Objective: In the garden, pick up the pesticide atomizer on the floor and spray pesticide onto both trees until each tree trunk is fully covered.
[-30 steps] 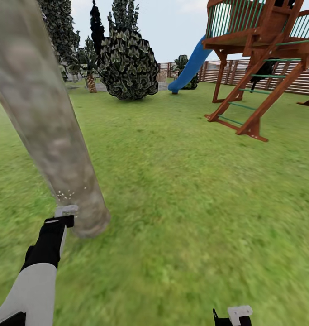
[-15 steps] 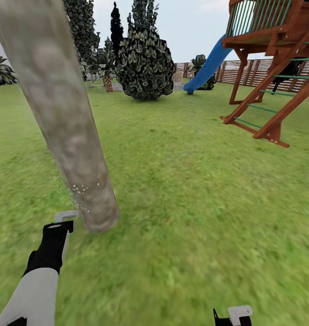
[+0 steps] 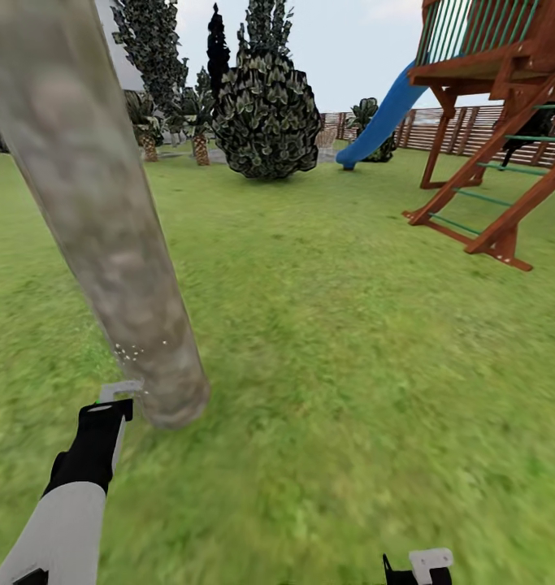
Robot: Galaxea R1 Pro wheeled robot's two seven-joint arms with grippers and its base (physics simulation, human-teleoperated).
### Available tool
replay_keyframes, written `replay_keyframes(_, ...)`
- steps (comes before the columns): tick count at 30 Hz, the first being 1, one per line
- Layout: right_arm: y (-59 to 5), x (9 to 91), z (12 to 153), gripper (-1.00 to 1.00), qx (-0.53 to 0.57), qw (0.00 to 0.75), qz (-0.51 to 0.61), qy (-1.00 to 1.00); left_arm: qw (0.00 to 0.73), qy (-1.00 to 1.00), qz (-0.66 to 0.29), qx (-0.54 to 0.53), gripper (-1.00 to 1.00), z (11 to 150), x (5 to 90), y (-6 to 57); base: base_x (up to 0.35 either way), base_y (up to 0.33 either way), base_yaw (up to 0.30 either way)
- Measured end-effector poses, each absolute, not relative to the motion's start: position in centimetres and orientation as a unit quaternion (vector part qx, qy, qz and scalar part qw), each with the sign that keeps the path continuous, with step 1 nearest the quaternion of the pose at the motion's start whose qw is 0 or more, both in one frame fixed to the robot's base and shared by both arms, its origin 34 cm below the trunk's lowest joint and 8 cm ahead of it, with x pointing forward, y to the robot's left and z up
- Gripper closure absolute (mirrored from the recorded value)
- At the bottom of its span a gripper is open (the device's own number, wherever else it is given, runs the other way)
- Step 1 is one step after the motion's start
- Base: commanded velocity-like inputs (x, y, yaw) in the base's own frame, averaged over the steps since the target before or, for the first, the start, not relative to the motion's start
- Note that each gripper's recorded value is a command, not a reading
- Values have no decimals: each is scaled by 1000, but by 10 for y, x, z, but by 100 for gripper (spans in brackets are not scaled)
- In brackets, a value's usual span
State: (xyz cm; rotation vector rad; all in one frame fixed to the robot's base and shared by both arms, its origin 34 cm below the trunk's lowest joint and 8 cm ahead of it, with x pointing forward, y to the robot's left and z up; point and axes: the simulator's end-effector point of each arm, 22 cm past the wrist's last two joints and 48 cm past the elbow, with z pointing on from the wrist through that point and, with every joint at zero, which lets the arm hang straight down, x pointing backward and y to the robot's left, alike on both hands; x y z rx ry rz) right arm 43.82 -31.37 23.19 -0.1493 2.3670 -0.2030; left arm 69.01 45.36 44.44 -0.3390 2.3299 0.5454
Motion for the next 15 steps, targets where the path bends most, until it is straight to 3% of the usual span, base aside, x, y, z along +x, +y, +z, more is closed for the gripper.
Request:
replay_keyframes(8, -314, 438, 232, -100, -58, 372, -79, 923, 308, 922, 202, -120, 100, 398, 657, 442, -6, -13, 274)
replay_keyframes(15, -314, 438, 232, -100, -59, 372, -79, 923, 308, 923, 198, -115, 100, 395, 657, 437, 232, -136, 29)
